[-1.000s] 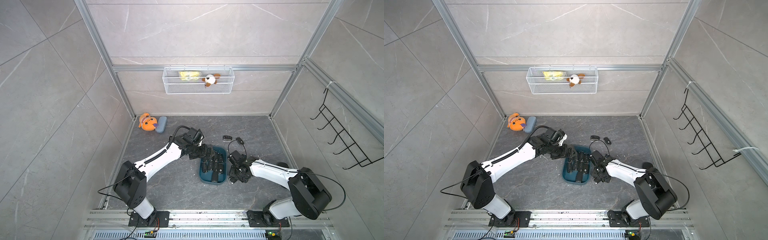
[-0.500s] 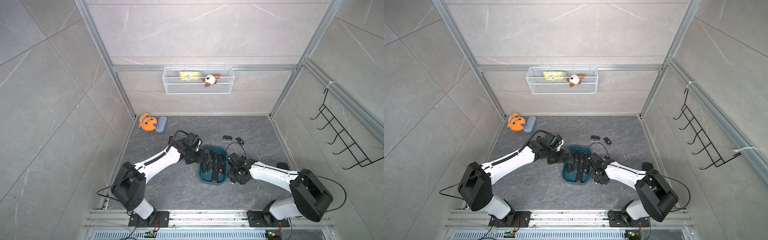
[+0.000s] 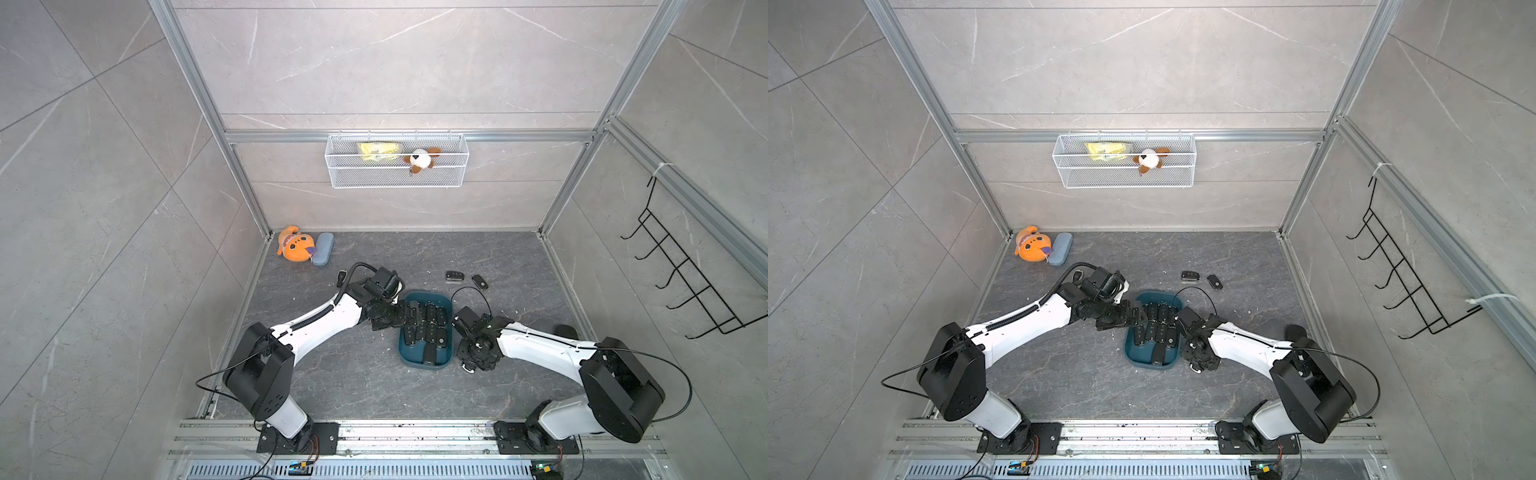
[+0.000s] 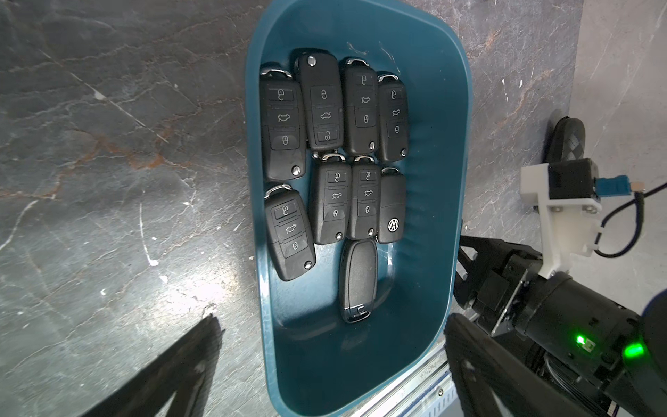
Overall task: Place the car key into the storage box
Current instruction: Pick up the car key from the center of the board, then place the car key in the storage box, then pick up the car key from the center of the board, then place the car key in the storage box.
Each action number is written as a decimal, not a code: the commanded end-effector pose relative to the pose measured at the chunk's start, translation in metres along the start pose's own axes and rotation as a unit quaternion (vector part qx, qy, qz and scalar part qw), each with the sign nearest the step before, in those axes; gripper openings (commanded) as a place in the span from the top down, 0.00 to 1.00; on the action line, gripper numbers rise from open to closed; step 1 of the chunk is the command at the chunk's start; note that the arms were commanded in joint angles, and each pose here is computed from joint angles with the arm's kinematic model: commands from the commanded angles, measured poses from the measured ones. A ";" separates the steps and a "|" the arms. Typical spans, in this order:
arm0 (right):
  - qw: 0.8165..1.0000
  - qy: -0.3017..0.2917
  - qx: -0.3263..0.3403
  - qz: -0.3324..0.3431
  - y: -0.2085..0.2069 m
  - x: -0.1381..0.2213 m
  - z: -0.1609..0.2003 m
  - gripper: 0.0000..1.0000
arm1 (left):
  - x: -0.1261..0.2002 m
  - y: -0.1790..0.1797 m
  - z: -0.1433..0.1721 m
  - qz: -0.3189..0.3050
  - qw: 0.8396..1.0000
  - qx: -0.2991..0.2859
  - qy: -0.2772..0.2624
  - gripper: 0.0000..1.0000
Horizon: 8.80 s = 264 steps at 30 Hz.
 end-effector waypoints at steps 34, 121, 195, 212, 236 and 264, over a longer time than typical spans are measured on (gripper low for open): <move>0.980 -0.079 0.152 -0.097 0.068 0.099 -0.026 0.58 | 0.040 -0.001 -0.004 -0.011 0.996 0.030 -0.089 0.00; 0.968 -0.198 0.126 -0.085 0.058 0.097 -0.129 0.01 | 0.059 0.038 -0.096 -0.079 0.986 0.058 -0.138 0.00; 0.995 -0.081 0.042 -0.037 0.087 -0.028 -0.285 0.72 | 0.050 0.006 -0.120 0.004 0.994 0.042 -0.106 0.00; 0.984 -0.126 0.077 -0.103 0.093 0.069 -0.197 0.69 | 0.053 0.000 -0.090 0.048 0.994 0.048 -0.082 0.00; 0.979 -0.052 0.164 -0.109 0.145 0.038 -0.042 0.68 | 0.067 0.017 -0.043 0.029 0.992 0.067 -0.102 0.00; 0.979 -0.045 0.180 -0.081 0.167 0.018 -0.056 0.48 | 0.067 0.018 -0.046 0.017 0.992 0.062 -0.105 0.00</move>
Point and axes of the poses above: each gripper's point midway between its finger pads, its own x axis back along the fingers, its own y axis along the line the jaws close on, z = x × y, the point moved 5 cm from there along x, back along the fingers, and after that the axes turned 10 degrees about x, right-handed, at the moved point
